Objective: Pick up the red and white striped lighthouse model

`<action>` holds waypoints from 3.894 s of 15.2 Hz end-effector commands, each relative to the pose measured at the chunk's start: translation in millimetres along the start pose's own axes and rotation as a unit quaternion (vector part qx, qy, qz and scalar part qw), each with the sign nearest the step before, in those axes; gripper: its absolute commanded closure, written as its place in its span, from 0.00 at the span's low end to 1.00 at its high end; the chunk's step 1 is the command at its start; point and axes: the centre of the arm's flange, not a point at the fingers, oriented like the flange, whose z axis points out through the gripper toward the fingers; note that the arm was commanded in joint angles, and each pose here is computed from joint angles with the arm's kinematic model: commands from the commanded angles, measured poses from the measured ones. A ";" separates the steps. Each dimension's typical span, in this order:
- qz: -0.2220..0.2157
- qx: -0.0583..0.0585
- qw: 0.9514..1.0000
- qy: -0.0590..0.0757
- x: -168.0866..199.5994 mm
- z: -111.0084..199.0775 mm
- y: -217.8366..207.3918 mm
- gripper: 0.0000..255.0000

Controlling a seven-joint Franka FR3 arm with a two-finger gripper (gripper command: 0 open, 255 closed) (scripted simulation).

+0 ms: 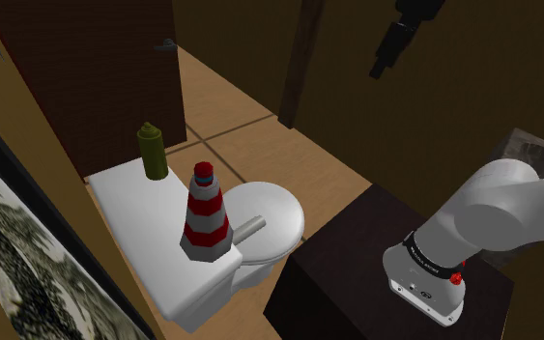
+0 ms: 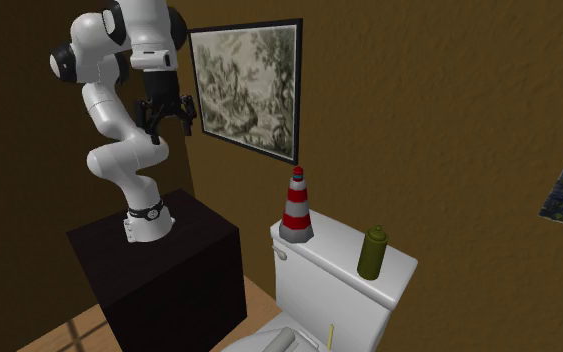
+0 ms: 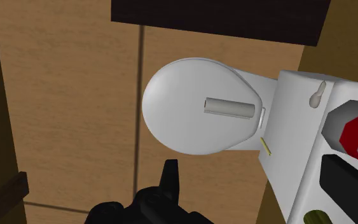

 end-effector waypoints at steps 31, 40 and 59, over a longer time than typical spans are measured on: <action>-0.059 -0.030 0.976 -0.208 226.8 148.5 -344.8 0.00; -0.065 -0.033 0.971 -0.229 240.9 200.8 -381.3 0.00; -0.065 -0.033 0.971 -0.229 242.2 182.8 -380.6 1.00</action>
